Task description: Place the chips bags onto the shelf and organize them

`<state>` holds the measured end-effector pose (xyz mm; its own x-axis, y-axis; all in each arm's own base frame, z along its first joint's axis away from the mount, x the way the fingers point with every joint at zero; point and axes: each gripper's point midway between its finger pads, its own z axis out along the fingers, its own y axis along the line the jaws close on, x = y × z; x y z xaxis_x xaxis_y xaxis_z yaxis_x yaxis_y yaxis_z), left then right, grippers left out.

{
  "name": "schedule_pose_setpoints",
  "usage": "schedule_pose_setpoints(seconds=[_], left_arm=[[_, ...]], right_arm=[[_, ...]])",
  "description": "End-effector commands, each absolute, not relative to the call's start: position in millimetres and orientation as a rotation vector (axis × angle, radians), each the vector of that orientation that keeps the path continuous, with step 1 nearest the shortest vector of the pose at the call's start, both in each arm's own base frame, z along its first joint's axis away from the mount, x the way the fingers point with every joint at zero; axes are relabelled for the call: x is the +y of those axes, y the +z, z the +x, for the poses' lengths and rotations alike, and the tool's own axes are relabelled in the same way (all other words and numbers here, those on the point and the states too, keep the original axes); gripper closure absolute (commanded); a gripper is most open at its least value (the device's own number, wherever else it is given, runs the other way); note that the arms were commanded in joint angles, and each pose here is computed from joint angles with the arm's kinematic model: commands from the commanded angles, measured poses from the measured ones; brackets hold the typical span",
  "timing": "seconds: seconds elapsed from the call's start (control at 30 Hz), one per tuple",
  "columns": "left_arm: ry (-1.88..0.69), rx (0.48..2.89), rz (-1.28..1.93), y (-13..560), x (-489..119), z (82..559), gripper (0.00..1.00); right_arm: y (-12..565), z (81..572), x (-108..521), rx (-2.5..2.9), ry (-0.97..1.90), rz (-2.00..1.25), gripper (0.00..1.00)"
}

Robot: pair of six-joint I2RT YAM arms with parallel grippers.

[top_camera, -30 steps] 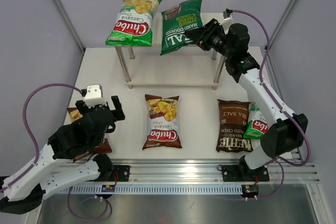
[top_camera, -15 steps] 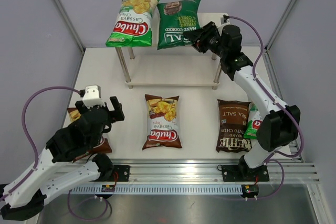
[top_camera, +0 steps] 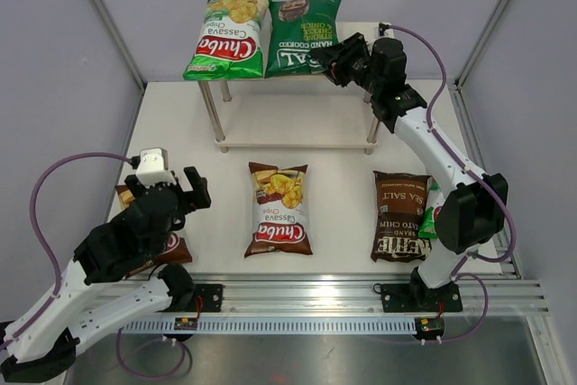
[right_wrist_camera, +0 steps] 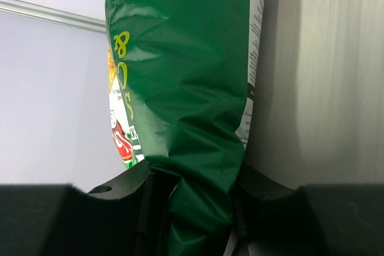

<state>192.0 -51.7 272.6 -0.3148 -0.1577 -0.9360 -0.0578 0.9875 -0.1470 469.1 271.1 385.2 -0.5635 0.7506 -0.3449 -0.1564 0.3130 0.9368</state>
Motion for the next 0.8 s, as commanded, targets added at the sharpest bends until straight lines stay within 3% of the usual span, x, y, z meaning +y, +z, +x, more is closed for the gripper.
schedule_pose_setpoints(seconds=[0.0,0.23,0.47,0.77], left_arm=[[-0.122,1.873,-0.157,275.7,-55.0,194.6,0.01],[-0.125,1.874,-0.155,274.9,-54.6,193.8,0.01],[-0.136,1.868,-0.155,275.3,-54.5,193.0,0.01],[-0.142,1.869,-0.151,275.2,-55.6,192.9,0.01]], right_arm=[[398.0,474.3,274.8,1.721,1.367,0.547,0.58],[396.0,474.3,280.9,1.77,1.345,0.532,0.54],[396.0,470.3,268.7,1.81,1.222,0.505,0.31],[393.6,458.4,236.8,1.881,0.979,0.479,0.14]])
